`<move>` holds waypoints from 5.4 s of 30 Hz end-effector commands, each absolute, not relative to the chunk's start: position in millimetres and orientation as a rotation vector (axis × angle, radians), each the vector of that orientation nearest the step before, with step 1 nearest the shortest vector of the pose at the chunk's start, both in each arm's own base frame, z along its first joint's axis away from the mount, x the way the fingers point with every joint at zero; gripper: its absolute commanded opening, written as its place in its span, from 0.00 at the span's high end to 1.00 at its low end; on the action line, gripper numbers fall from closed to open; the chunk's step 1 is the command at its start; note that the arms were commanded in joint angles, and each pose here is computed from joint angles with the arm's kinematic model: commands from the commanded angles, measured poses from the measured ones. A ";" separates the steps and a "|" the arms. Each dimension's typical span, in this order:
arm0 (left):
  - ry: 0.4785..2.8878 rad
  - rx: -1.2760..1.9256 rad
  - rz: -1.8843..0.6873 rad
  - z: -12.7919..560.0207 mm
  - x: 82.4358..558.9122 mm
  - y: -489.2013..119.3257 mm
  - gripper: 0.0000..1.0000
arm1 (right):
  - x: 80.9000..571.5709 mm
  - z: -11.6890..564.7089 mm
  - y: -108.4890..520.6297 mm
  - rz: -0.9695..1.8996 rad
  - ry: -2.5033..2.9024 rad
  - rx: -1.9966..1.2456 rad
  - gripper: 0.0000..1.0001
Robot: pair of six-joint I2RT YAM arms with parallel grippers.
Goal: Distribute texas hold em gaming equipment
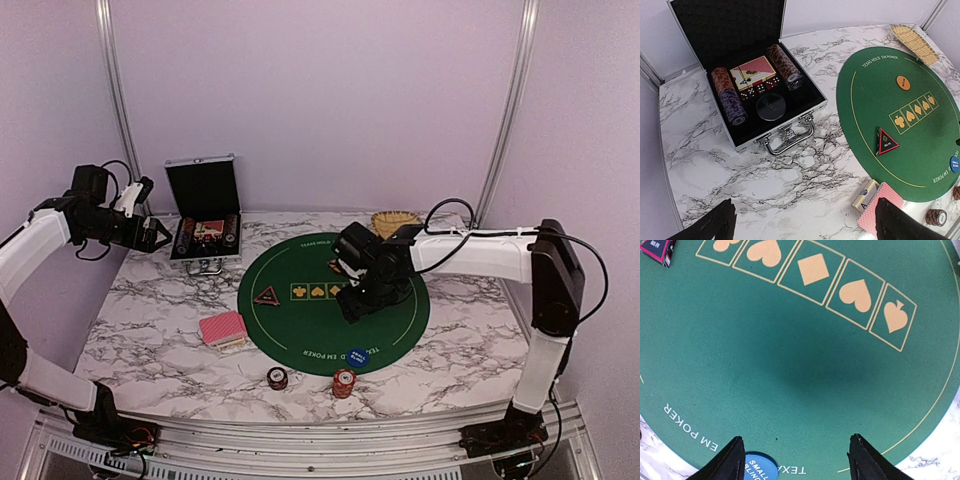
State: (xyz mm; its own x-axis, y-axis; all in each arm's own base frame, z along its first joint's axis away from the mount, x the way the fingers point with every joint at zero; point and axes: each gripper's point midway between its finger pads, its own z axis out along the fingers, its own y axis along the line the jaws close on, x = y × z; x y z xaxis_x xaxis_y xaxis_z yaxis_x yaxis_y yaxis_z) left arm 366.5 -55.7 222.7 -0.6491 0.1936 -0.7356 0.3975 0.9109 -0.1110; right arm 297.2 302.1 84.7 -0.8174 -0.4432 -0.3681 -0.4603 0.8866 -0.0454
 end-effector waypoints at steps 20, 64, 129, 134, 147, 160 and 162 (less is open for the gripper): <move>2.287 0.436 -0.331 234.2 369.6 -54.8 0.01 | 243.7 22.8 306.1 -0.008 2.782 -0.973 0.31; 2.276 0.442 -0.317 241.2 368.9 -53.5 0.01 | 161.6 121.0 341.2 0.389 2.672 -1.107 0.14; 2.280 0.471 -0.324 241.4 364.2 -55.7 0.01 | 145.6 88.2 352.4 0.283 2.693 -1.212 0.66; 2.281 0.470 -0.332 241.0 364.7 -56.6 0.01 | 145.0 96.4 354.0 0.297 2.687 -1.215 0.67; 2.282 0.468 -0.334 241.8 365.0 -56.4 0.01 | 191.0 142.5 357.6 0.269 2.624 -1.075 0.86; 2.293 0.469 -0.325 240.7 362.0 -55.3 0.01 | 366.5 153.1 316.4 0.138 2.568 -0.667 0.90; 2.292 0.472 -0.321 241.5 361.3 -55.2 0.01 | 390.6 142.9 310.4 0.119 2.571 -0.631 0.90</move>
